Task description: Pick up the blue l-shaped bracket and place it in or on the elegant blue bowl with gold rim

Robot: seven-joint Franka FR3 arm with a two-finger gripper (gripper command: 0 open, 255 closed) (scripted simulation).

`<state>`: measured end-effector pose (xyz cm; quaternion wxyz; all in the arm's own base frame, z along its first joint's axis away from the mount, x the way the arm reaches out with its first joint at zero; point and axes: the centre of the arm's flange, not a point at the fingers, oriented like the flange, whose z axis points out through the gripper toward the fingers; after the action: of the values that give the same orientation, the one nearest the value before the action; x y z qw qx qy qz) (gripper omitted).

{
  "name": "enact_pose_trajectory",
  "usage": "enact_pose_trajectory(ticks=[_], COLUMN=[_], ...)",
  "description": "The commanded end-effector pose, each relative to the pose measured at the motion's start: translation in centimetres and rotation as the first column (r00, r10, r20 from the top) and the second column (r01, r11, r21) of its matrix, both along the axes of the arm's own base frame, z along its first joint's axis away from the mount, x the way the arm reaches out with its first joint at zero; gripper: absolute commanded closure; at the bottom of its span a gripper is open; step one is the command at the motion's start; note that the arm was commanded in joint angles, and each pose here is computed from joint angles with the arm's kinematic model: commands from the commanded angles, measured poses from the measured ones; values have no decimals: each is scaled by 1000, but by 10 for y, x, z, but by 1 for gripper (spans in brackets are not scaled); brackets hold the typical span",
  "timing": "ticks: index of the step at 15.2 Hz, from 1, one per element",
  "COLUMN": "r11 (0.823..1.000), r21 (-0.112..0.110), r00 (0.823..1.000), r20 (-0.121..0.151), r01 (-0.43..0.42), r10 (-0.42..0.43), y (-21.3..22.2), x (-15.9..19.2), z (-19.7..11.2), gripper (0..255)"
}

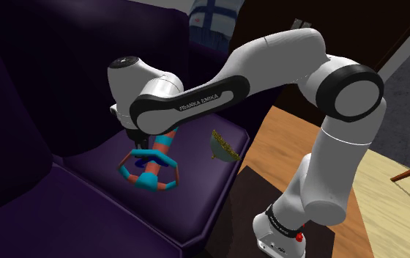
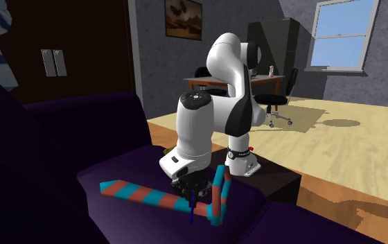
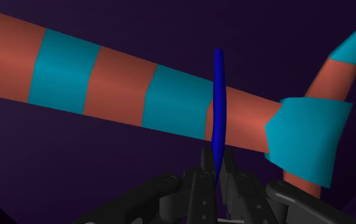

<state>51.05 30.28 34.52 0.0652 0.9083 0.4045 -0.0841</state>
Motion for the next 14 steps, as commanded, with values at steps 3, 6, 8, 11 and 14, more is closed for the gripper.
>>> enact_pose_trajectory(ticks=[3, 6, 8, 11, 14], r11=[1000, 1000, 1000, 1000, 1000], r21=[-1, -1, -1, -1, -1], r00=[1000, 1000, 1000, 1000, 1000], r20=[-1, -1, -1, -1, -1], r01=[0, 0, 0, 0, 0], r10=[0, 0, 0, 0, 0], y=[0, 0, 0, 0, 0], x=[0, 0, 0, 0, 0], z=[15, 31, 42, 58, 73], gripper=[255, 255, 255, 255, 255])
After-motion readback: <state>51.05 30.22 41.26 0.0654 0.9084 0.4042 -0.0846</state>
